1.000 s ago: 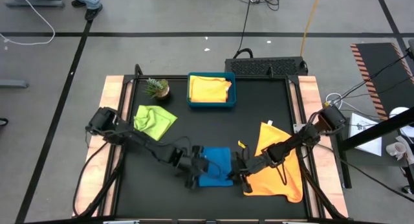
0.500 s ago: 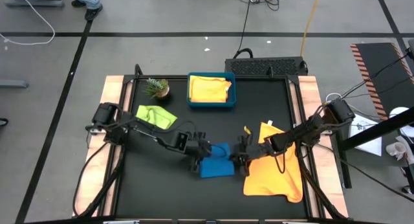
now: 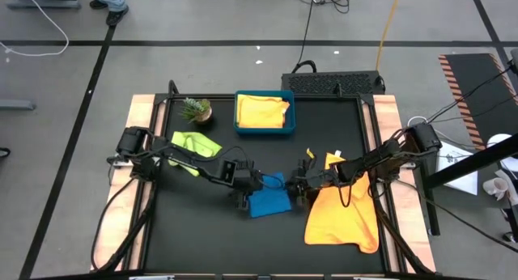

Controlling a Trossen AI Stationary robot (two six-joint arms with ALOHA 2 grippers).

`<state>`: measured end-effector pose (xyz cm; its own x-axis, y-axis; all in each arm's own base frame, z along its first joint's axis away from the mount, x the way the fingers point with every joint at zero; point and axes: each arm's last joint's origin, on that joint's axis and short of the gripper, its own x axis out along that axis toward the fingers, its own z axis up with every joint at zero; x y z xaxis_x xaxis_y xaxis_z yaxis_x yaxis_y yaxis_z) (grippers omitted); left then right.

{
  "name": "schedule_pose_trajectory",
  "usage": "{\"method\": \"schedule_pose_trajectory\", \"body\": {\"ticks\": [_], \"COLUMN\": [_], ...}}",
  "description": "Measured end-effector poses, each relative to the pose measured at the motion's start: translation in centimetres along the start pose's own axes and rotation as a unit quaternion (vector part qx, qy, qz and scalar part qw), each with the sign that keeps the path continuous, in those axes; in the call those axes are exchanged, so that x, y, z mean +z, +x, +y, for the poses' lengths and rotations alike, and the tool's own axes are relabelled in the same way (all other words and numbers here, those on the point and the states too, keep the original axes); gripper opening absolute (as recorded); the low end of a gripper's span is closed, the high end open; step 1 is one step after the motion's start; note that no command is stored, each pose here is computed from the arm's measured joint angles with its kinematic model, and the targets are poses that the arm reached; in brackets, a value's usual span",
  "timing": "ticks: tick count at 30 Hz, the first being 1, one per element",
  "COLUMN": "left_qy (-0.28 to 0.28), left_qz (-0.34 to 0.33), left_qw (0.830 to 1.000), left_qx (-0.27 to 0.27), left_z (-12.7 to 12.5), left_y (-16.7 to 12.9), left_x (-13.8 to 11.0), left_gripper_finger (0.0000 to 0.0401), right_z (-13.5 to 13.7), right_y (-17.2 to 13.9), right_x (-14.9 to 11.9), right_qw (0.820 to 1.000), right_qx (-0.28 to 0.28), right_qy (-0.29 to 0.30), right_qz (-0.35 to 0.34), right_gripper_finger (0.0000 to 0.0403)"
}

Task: Fold microfiber towels
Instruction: Fold the blue microfiber cloth

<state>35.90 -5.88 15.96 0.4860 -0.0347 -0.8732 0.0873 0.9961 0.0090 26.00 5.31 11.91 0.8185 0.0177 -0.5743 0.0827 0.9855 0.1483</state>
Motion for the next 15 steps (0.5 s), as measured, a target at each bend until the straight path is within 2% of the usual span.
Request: {"method": "schedule_pose_trajectory", "body": {"ticks": [8,15], "left_qy": [-0.032,-0.035], "left_qz": [-0.003,0.009], "left_qw": [0.999,0.998], "left_qx": [0.032,0.044], "left_z": [1.1,2.0], "left_y": [0.0,0.0], "left_x": [0.1,-0.1], "left_gripper_finger": [0.0053,0.0079], "right_z": [-1.2,-1.5], "right_y": [0.1,0.2], "right_x": [0.4,0.5], "right_qw": [0.999,0.999], "right_qx": [-0.041,-0.047], "right_qy": [0.002,0.001], "right_qz": [-0.011,-0.012], "right_gripper_finger": [0.0094,0.0109]}}
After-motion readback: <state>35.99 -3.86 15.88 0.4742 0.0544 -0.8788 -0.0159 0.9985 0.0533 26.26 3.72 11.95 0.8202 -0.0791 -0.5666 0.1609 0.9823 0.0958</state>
